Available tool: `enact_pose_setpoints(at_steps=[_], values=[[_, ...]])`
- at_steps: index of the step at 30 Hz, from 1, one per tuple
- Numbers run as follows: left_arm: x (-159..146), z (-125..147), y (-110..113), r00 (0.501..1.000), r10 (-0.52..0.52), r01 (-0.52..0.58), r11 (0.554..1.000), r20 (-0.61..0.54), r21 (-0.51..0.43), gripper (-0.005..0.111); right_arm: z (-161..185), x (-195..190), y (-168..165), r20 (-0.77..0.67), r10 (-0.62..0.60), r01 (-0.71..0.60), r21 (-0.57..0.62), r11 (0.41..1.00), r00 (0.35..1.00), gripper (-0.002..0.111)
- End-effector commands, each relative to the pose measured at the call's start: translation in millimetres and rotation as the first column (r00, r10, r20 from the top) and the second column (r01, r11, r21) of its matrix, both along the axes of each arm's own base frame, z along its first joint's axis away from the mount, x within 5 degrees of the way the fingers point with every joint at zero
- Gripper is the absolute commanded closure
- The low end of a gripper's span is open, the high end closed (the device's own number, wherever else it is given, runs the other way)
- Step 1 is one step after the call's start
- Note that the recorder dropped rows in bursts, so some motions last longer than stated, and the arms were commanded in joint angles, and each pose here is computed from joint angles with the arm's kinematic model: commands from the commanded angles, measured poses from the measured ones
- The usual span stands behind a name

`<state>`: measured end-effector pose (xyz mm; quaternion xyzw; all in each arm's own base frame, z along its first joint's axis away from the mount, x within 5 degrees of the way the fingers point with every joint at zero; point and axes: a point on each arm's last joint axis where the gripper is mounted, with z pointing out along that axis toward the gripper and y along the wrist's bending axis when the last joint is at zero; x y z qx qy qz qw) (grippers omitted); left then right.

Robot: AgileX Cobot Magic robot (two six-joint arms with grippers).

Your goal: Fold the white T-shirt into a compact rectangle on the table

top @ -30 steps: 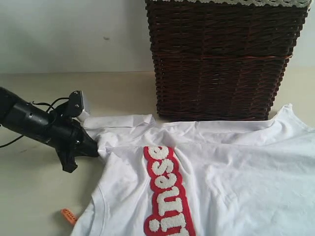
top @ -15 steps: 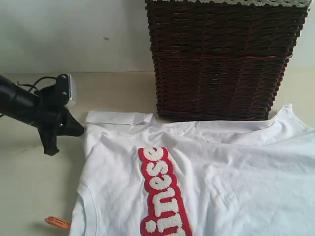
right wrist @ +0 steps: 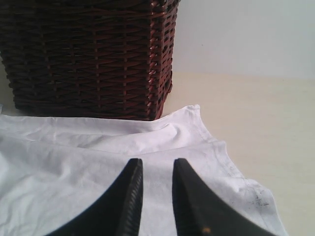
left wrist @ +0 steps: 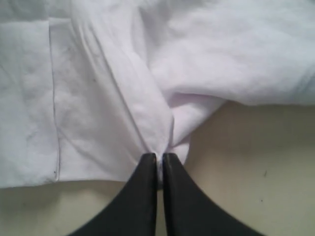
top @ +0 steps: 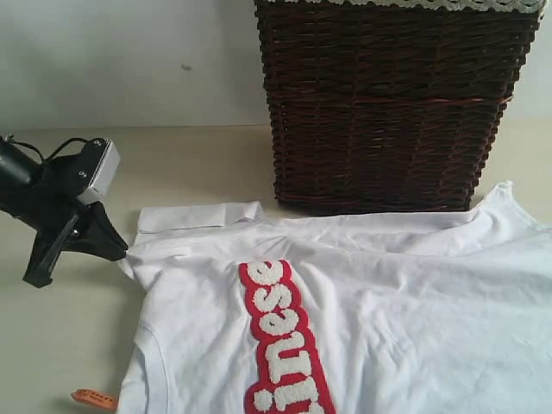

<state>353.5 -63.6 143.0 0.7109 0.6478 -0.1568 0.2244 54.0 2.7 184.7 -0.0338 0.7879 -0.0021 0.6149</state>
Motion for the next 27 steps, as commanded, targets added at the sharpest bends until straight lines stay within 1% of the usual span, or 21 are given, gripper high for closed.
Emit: enact_pose_setpoints(at_steps=[1, 3, 4, 5, 6, 7, 10, 13, 19, 23, 25, 27], values=[[9, 10, -2, 0.992, 0.111, -0.107, 0.992, 0.054, -0.067, 0.107, 0, 0, 0, 0.014, 0.0, 0.0, -0.005, 1.0, 1.0, 0.085], [19, 14, -3, 0.966, 0.24, -0.228, 0.966, 0.098, -0.122, 0.107, 0, 0, 0, 0.014, 0.0, 0.0, -0.005, 1.0, 1.0, 0.085], [25, 16, -2, 0.945, 0.306, -0.288, 0.947, 0.119, -0.144, 0.107, 0, 0, 0, 0.014, 0.0, 0.0, -0.005, 1.0, 1.0, 0.085], [28, 17, -3, 0.928, 0.349, -0.327, 0.932, 0.134, -0.158, 0.107, 0, 0, 0, 0.014, 0.0, 0.0, -0.005, 1.0, 1.0, 0.085], [30, 17, -4, 0.92, 0.366, -0.343, 0.926, 0.144, -0.161, 0.107, 0, 0, 0, 0.014, 0.0, 0.0, -0.005, 1.0, 1.0, 0.085], [30, 17, -4, 0.917, 0.37, -0.347, 0.924, 0.151, -0.158, 0.107, 0, 0, 0, 0.014, 0.001, -0.001, -0.002, 1.0, 1.0, 0.085], [29, 14, -5, 0.929, 0.333, -0.315, 0.941, 0.163, -0.124, 0.107, 0, 0, 0, 0.014, 0.001, -0.001, -0.002, 1.0, 1.0, 0.085], [30, 10, -4, 0.929, 0.33, -0.316, 0.943, 0.168, -0.107, 0.107, 0, 0, 0, 0.014, 0.001, -0.001, -0.002, 1.0, 1.0, 0.085], [35, 12, 3, 0.903, 0.365, -0.355, 0.931, 0.226, -0.085, 0.107, 0, 0, 0, 0.014, 0.001, -0.001, -0.002, 1.0, 1.0, 0.085], [36, 11, 6, 0.892, 0.401, -0.387, 0.916, 0.209, -0.107, 0.107, 0, 0, 0, 0.014, 0.001, -0.001, -0.002, 1.0, 1.0, 0.085], [37, 8, 6, 0.889, 0.416, -0.401, 0.909, 0.192, -0.116, 0.104, 0, 0, 0, 0.014, 0.001, -0.001, -0.002, 1.0, 1.0, 0.085], [36, 6, 5, 0.891, 0.416, -0.4, 0.909, 0.181, -0.118, 0.094, 0, 0, 0, 0.014, 0.001, -0.001, -0.002, 1.0, 1.0, 0.085]])
